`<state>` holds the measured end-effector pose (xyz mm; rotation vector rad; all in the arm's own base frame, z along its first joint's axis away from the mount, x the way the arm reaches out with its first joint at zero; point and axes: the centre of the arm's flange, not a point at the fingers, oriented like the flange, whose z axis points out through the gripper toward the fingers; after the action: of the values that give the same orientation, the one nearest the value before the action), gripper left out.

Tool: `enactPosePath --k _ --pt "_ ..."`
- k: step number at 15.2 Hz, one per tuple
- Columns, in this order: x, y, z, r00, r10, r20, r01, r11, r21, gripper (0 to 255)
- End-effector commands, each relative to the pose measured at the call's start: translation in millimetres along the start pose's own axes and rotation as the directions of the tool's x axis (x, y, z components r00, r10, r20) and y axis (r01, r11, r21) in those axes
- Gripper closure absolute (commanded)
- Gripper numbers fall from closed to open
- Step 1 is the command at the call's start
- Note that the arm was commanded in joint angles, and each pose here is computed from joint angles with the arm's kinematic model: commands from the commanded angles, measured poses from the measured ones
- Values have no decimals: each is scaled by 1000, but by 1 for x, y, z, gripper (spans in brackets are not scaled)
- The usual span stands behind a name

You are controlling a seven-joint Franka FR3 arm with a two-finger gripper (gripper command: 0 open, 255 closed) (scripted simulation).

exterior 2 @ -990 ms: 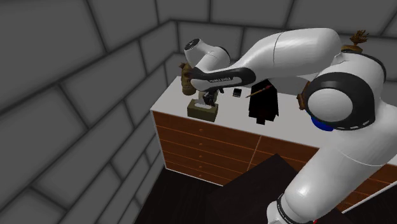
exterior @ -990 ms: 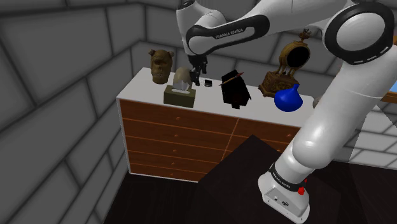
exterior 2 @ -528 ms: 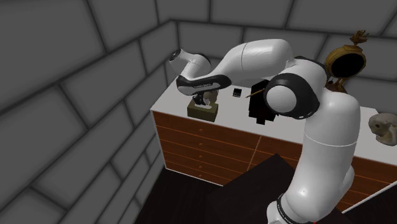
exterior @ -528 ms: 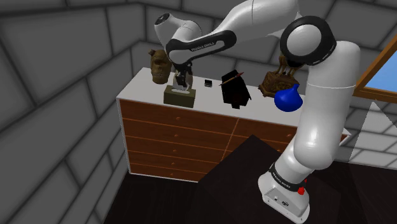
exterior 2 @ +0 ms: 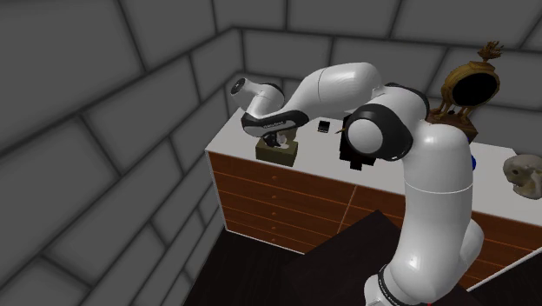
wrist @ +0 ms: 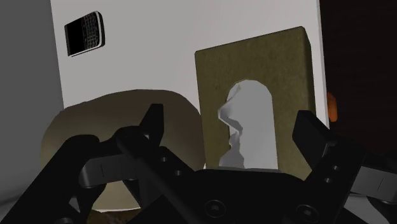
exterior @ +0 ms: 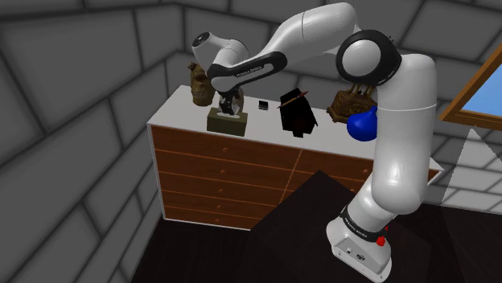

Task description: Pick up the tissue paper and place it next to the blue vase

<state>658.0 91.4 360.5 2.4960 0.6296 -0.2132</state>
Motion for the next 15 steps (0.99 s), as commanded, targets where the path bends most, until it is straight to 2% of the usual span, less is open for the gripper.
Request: enactPosePath --k 1,9,10,15 --pt "0 0 9 1000 0 -1 0 1000 0 0" --pt "0 0 12 1000 0 0 0 1000 0 0" --pt "0 0 12 1000 0 0 0 1000 0 255" --pt "0 0 12 1000 0 0 0 1000 0 255"
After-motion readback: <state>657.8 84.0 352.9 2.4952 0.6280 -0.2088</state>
